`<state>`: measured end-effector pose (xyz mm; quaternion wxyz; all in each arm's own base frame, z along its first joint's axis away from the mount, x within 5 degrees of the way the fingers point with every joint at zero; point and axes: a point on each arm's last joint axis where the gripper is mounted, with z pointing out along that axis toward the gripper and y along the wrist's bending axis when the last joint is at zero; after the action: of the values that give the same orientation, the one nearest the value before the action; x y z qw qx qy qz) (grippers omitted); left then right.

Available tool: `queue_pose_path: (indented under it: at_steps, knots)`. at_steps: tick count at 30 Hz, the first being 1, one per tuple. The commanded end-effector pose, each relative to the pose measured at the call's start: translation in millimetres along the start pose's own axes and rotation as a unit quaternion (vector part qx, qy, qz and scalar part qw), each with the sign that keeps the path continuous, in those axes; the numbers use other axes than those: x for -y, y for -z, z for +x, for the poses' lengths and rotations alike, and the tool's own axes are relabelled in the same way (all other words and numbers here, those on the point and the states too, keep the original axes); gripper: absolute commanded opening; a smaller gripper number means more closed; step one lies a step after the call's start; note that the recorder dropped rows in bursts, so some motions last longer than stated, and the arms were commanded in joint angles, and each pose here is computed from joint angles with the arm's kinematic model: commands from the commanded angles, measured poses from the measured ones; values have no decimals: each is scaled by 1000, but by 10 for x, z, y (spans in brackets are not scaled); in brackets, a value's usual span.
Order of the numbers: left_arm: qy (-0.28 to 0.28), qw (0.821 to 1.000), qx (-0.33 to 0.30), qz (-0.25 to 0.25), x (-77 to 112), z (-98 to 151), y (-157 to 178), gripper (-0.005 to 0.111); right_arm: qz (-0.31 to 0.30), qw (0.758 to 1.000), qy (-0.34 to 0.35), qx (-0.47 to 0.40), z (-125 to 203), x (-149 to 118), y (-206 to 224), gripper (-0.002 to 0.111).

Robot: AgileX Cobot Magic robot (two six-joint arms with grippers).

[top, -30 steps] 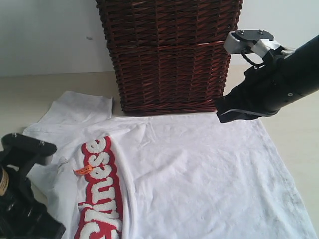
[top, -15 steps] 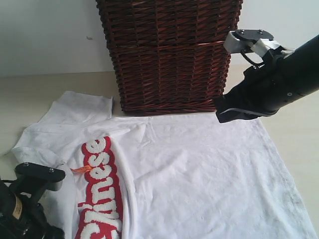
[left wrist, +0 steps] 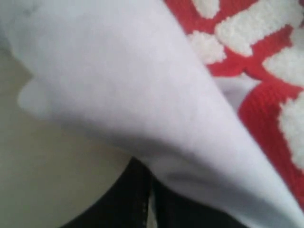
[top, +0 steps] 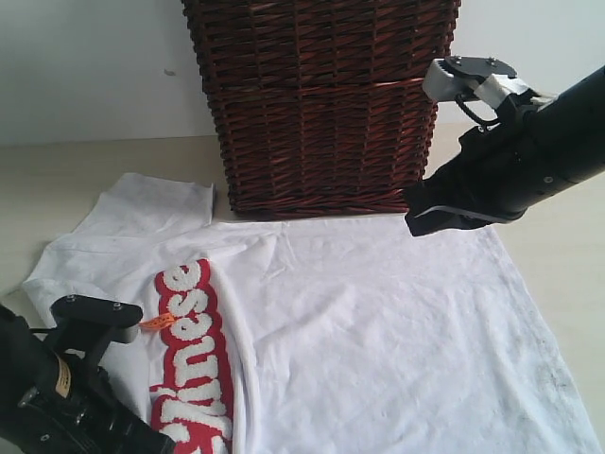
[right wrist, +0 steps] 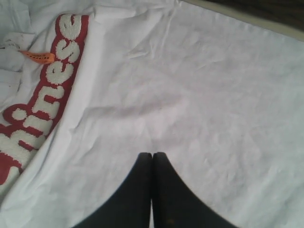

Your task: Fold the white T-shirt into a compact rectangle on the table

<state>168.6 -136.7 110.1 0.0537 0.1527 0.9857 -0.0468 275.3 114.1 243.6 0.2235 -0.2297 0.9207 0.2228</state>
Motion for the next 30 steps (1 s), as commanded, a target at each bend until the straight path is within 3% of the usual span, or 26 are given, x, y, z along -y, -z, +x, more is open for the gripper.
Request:
queue_pose_path:
  at_steps: [1, 6, 13, 19, 23, 30]
  knots:
    - [-5, 992, -114, -57, -146, 222, -56, 0, -1, 1000, 8, 10, -32, -22, 39, 0]
    - [27, 975, -162, -151, -315, 318, 59, 0, -4, 1000, 6, 8, -29, -28, 39, 0]
    - [46, 956, -188, -220, -428, 396, 236, 0, -8, 1000, 4, 7, -27, -35, 39, 0]
    - [77, 958, -182, -210, -403, 419, 375, 0, -9, 1000, 4, 6, -25, -37, 39, 0]
    - [64, 947, -219, -228, -429, 484, 512, 0, -9, 1000, 4, 6, -25, -37, 39, 0]
    - [90, 968, -131, -195, -448, 562, 881, 0, -6, 1000, 8, 9, -32, -30, 39, 0]
